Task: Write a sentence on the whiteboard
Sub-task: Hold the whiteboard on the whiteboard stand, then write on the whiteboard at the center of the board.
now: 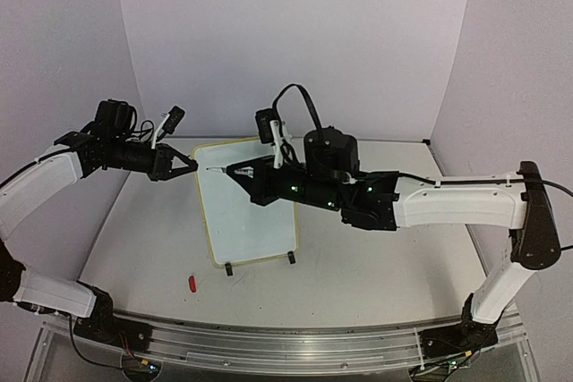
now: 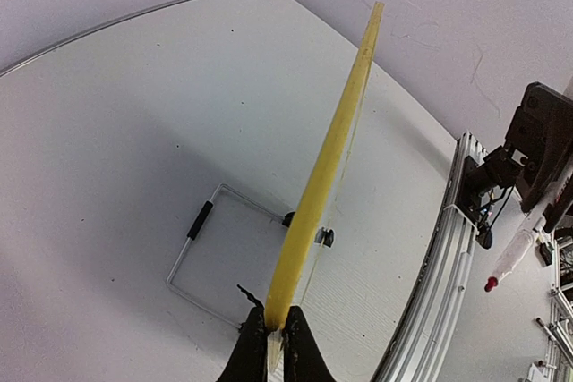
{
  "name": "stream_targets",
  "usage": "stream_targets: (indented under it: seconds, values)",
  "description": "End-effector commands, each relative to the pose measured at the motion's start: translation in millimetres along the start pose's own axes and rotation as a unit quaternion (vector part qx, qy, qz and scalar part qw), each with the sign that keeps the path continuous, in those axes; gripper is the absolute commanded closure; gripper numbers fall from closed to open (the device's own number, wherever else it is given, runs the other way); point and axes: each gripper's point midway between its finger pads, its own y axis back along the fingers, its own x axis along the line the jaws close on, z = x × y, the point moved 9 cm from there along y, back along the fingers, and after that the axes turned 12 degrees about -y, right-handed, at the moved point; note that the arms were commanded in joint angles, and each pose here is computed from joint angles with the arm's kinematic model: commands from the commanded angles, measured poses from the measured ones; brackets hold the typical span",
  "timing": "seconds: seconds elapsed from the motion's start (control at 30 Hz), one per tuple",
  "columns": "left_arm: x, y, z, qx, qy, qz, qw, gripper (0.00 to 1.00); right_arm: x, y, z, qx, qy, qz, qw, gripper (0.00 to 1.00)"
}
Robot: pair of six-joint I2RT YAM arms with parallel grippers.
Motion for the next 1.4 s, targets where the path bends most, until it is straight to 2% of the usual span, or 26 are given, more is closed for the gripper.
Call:
stream_targets:
  seconds: [0.0, 0.3, 0.6, 1.37]
  values:
    - [1.4, -1.3, 1.2, -0.008, -0.01, -0.003, 1.0, 0.95, 11.5, -4.4, 11.7, -0.026, 0.011, 0.014, 0.999, 1.0]
    - [3.0, -5.4, -0.7, -0.007, -0.004, -0.016, 1.0, 0.85, 9.4, -9.0, 9.5, -0.024, 0.014, 0.011, 1.0, 1.0]
    - [4.9, -6.4, -7.3, 0.004, -0.012, -0.002, 1.0, 1.0, 7.9, -17.3, 11.7, -0.032, 0.025, -0.001, 0.999, 1.0]
    - [3.4, -5.5, -17.2, 0.016, -0.029, 0.008, 0.999, 1.0, 1.2, -46.5, 13.6, -0.036, 0.055, -0.048, 0.997, 1.0]
